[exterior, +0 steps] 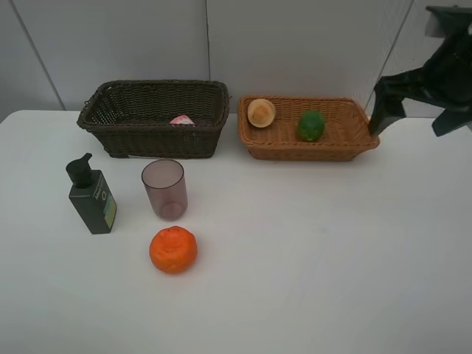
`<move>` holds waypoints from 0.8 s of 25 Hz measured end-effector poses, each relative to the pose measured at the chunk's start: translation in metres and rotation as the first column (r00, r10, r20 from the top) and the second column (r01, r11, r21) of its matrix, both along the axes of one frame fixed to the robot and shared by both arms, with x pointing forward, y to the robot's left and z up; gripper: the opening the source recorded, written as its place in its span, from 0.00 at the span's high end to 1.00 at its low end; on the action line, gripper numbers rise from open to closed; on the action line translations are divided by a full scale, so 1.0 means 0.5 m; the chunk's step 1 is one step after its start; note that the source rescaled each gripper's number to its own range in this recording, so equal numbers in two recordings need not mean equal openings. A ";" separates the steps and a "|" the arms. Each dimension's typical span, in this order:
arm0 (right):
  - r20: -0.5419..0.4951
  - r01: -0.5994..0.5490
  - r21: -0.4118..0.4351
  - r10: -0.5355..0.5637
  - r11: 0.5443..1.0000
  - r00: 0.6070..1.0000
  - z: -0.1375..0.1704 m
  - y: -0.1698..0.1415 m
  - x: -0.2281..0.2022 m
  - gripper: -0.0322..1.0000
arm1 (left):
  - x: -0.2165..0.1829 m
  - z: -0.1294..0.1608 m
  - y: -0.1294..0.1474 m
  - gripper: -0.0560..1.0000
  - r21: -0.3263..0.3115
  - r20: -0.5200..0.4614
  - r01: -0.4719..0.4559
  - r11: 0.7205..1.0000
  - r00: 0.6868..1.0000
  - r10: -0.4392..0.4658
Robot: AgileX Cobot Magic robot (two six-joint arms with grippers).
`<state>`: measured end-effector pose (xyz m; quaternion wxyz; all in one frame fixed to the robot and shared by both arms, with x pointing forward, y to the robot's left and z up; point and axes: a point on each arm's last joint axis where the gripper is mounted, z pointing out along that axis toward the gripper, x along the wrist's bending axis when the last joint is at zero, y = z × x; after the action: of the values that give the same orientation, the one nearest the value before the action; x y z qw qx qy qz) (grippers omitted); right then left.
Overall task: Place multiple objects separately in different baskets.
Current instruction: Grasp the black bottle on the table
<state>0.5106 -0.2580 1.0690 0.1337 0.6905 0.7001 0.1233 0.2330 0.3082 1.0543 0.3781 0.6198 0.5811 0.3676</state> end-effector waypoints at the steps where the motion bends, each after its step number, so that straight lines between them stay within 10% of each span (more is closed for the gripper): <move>1: 0.031 0.019 0.005 -0.019 1.000 0.999 0.016 -0.015 -0.028 0.00 | 0.000 0.000 0.000 0.03 0.000 0.000 0.000 1.000 1.000 0.000; 20: 0.586 -0.030 0.052 -0.006 0.998 0.810 0.074 -0.089 -0.533 0.00 | 0.000 0.000 0.000 0.03 0.000 0.000 0.000 1.000 1.000 0.000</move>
<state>0.2439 -0.3026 1.1061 0.3216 0.6181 0.6253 0.3516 0.2330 0.3082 1.0543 0.3781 0.6198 0.5811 0.3676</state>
